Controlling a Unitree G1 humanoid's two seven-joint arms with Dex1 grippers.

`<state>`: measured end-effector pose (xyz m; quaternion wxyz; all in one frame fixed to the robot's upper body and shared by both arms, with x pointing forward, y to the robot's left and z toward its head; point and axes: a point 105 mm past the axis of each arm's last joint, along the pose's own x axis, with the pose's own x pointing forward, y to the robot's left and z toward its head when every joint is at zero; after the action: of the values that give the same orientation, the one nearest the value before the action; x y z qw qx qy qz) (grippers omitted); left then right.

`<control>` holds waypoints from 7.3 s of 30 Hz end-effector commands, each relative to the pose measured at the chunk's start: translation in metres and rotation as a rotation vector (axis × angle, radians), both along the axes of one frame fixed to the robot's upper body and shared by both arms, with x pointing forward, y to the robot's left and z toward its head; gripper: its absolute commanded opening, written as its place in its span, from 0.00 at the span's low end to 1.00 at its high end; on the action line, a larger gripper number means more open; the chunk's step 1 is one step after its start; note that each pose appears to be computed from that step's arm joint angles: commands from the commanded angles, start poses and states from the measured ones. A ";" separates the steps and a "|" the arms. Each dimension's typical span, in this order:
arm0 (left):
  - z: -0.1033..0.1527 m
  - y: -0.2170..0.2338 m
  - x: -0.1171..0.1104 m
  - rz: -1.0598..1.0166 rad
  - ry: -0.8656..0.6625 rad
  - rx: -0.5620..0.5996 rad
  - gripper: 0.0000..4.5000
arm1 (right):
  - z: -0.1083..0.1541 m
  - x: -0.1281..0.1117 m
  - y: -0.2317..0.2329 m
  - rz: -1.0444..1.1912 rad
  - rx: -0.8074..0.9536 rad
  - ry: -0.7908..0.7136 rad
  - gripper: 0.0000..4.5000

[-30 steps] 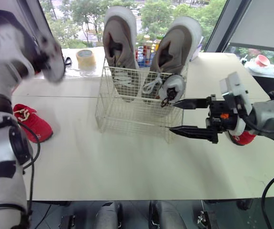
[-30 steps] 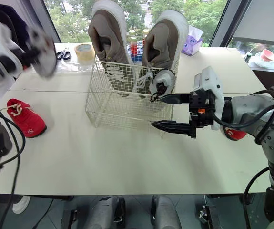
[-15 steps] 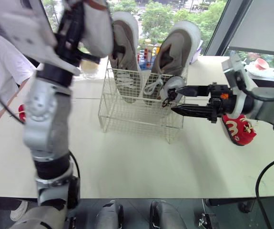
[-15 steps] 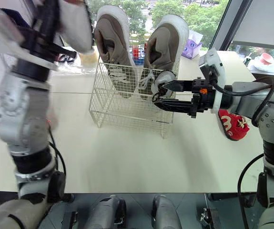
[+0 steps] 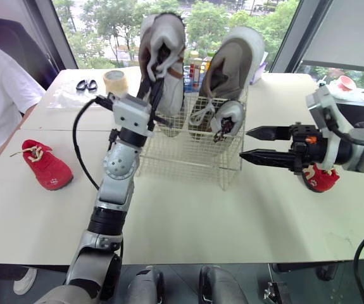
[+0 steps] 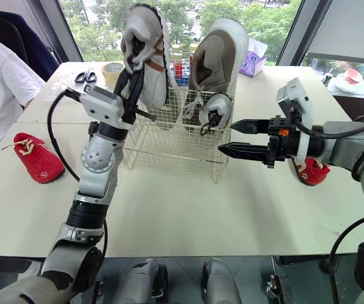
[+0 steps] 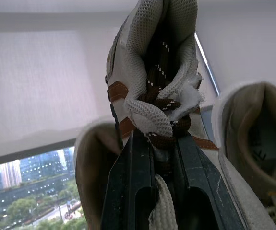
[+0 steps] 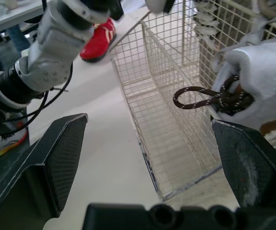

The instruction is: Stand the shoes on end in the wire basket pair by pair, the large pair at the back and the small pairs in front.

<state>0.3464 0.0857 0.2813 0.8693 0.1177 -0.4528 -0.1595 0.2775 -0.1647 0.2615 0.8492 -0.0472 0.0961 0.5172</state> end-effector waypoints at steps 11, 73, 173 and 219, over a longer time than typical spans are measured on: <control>-0.030 -0.012 0.007 0.002 0.026 0.042 0.01 | 0.016 -0.002 0.012 -0.007 0.080 -0.090 1.00; -0.078 0.008 -0.137 -0.906 1.085 0.228 0.96 | -0.124 -0.023 -0.174 -1.190 0.014 -0.197 1.00; 0.133 0.078 -0.054 -1.122 0.492 -0.360 0.05 | 0.097 0.021 0.019 -0.175 0.652 -0.504 0.99; 0.067 0.011 -0.035 -1.125 0.606 -0.374 0.28 | 0.142 0.010 0.076 0.008 1.222 -0.294 0.28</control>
<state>0.3084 0.1015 0.3549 0.7318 -0.3571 -0.2165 -0.5386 0.3094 -0.0963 0.3873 0.7549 0.3894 -0.3064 0.4296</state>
